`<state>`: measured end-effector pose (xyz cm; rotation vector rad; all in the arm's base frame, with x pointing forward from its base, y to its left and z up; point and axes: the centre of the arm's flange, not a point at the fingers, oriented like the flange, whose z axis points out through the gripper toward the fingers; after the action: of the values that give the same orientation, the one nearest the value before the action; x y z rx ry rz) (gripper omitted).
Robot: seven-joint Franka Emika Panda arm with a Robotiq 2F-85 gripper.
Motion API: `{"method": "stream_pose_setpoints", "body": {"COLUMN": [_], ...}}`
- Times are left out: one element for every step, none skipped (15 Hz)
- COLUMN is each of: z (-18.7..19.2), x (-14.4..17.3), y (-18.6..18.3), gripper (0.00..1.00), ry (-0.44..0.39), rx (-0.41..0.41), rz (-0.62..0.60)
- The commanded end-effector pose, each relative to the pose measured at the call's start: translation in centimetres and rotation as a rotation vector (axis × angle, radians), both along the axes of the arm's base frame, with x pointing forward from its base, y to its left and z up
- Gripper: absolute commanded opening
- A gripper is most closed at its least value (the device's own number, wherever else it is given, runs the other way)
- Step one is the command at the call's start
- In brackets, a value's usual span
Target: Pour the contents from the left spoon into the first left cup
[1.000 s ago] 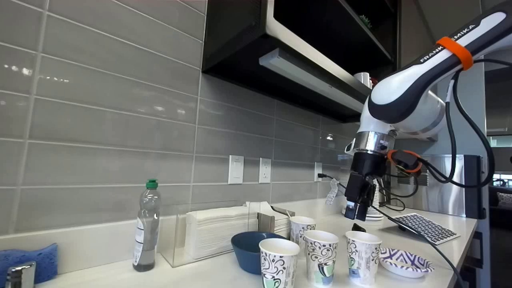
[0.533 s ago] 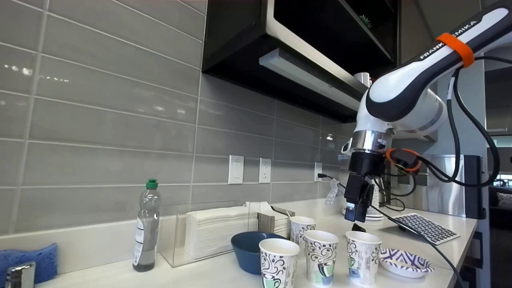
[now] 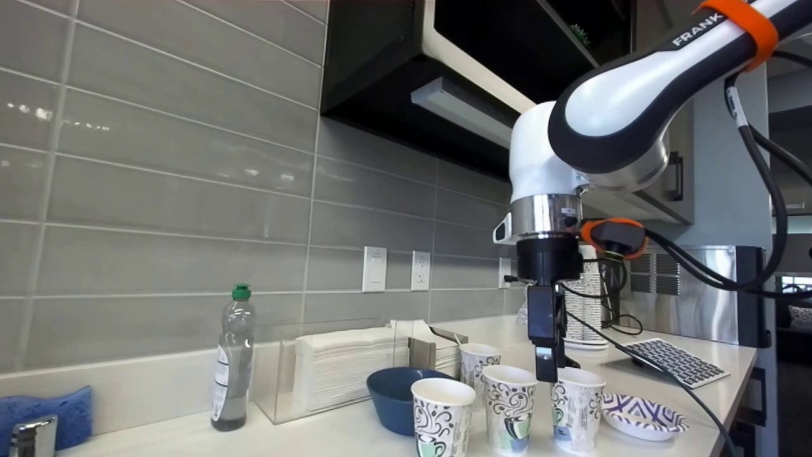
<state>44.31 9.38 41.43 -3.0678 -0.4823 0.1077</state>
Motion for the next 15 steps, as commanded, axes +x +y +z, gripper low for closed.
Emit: {"method": "stream_pose_setpoints", "body": {"z": [-0.5, -0.8, -0.9, -1.0, -0.9, -0.8, -1.1, -1.3, -1.5, -1.7, -2.0, -2.0, -2.2, -2.5, -2.9], "x": [0.1, 0.3, 0.5, 0.6, 0.6, 0.7, 0.9, 1.0, 1.0, 0.8, 0.5, 0.3, 0.1, -0.2, -0.5], "y": [0.4, 0.5, 0.4, 0.3, 0.2, 0.2, 1.0, 1.8, 2.8, 3.9, 5.1, 6.5, 7.7, 8.7, 9.5], "gripper": [1.0, 1.0, 1.0, 1.0, 1.0, 1.0, 1.0, 1.0, 1.0, 1.0, 1.0, 1.0, 1.0, 1.0, 1.0], "ry": [0.009, 0.016, 0.019, 0.02, 0.019, 0.017, 0.023, 0.021, 0.019, 0.015, 0.006, -0.007, -0.019, -0.031, -0.058], "rx": [-0.006, -0.008, -0.01, -0.009, -0.009, -0.009, -0.009, -0.005, 0.001, -0.001, -0.007, 0.002, 0.002, -0.015, -0.023], "rz": [0.01, 0.012, 0.011, 0.009, 0.008, 0.008, 0.025, 0.051, 0.076, 0.098, 0.115, 0.118, 0.139, 0.144, 0.152]}}
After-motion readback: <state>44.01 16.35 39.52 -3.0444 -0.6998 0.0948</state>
